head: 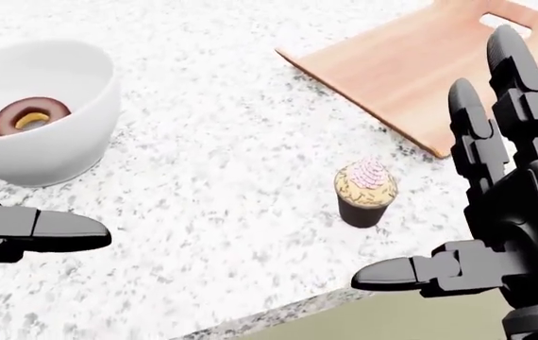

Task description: Pick up the bowl with donut and place it on the tray. Pick up the cupcake and place it on the tray.

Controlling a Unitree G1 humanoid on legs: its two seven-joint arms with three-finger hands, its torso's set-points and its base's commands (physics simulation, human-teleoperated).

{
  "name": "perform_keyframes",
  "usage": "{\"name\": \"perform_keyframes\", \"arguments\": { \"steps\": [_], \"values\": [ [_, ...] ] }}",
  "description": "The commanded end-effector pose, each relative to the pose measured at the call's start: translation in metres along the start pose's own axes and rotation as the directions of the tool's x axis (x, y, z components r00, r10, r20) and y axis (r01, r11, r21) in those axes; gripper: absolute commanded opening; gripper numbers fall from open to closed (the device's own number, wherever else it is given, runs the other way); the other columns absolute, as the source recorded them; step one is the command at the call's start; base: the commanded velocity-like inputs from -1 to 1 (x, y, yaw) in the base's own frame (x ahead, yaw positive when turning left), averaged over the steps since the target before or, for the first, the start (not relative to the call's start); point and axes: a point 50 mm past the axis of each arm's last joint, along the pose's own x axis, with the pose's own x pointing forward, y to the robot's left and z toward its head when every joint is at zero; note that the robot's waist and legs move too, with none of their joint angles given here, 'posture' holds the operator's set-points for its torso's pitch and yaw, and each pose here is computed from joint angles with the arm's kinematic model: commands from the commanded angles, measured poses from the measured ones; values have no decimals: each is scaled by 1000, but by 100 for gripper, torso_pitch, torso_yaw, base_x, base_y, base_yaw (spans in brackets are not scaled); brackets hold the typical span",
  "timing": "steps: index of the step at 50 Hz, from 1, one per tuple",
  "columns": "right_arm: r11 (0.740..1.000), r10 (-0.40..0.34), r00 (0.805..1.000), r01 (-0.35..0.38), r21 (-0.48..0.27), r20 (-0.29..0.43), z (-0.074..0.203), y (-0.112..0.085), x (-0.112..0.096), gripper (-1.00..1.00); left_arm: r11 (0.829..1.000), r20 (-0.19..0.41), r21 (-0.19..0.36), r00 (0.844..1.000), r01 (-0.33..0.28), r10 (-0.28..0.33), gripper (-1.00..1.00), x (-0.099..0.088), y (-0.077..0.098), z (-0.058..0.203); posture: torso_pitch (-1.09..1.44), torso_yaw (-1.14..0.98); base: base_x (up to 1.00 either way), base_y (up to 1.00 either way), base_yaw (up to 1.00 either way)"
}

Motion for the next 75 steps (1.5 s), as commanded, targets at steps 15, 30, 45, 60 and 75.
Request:
{"name": "perform_keyframes", "arguments": {
  "steps": [15, 30, 45, 60, 75],
  "values": [
    [1000, 27, 996, -27, 2, 84, 12, 6, 0, 100, 911, 114, 385, 987, -150, 114, 100, 51, 0, 11, 0, 0, 0, 0, 0],
    [1000, 27, 996, -28, 12, 89, 10, 5, 1, 100, 751, 114, 644, 989, -145, 92, 100, 91, -12, -11, 0, 0, 0, 0, 0],
    [1000, 23, 996, -25, 19, 89, 7, 4, 0, 100, 581, 95, 806, 994, -111, 58, 100, 113, -23, -40, 0, 0, 0, 0, 0],
    [1000, 19, 996, -20, 19, 92, 11, 3, 0, 100, 491, 13, 869, 997, -51, 81, 100, 123, -21, -64, 0, 0, 0, 0, 0],
    [1000, 14, 996, -16, 23, 92, 12, 3, -2, 100, 478, -12, 878, 998, -19, 62, -12, 121, -26, -76, 0, 0, 0, 0, 0]
  ]
}}
